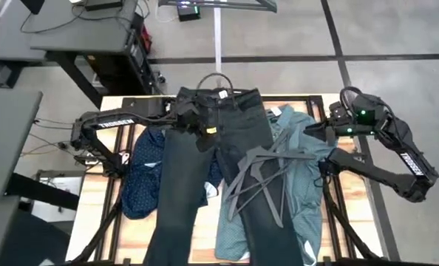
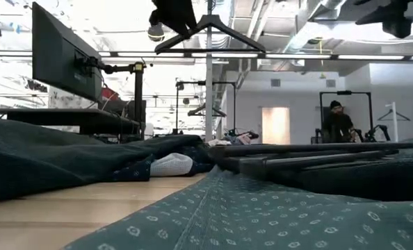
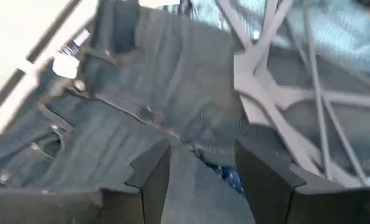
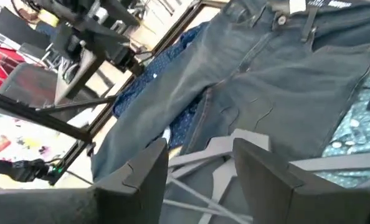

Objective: Hang clothes
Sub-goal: Hang the black pants on the rack

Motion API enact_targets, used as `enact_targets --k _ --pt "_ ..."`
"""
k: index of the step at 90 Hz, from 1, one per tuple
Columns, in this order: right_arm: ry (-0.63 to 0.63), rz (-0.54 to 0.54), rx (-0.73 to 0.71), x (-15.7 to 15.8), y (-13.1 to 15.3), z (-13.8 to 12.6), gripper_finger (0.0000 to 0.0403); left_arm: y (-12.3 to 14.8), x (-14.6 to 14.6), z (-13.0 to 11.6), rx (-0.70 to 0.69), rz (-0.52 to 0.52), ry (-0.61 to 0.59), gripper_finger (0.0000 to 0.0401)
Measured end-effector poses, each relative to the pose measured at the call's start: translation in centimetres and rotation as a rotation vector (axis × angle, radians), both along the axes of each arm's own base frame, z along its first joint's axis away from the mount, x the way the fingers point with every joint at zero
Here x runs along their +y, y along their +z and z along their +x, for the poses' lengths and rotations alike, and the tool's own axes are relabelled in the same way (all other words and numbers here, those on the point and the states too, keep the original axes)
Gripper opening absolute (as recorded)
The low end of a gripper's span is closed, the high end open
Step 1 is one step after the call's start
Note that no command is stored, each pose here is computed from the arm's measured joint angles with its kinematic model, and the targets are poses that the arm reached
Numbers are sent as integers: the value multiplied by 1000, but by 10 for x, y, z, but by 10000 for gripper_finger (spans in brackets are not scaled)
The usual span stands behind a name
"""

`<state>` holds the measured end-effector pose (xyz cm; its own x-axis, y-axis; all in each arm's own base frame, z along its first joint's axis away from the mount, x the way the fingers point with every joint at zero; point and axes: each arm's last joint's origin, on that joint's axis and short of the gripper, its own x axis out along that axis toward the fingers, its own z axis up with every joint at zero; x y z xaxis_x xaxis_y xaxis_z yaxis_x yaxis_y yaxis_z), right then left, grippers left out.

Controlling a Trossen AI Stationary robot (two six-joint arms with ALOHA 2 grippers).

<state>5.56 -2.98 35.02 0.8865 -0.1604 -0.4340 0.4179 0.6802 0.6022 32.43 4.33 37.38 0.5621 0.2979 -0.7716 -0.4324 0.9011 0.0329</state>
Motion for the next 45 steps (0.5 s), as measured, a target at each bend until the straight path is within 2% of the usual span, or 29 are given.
enact_targets --k 14,26,45 --pt "47 -20 -50 -4 6 11 168 -28 -6 7 54 -47 -46 162" --pt "109 -35 -91 -10 12 29 168 -55 -12 15 20 -122 -114 162" --pt "198 -62 -31 -16 6 69 168 -100 -12 17 2 -184 -167 162"
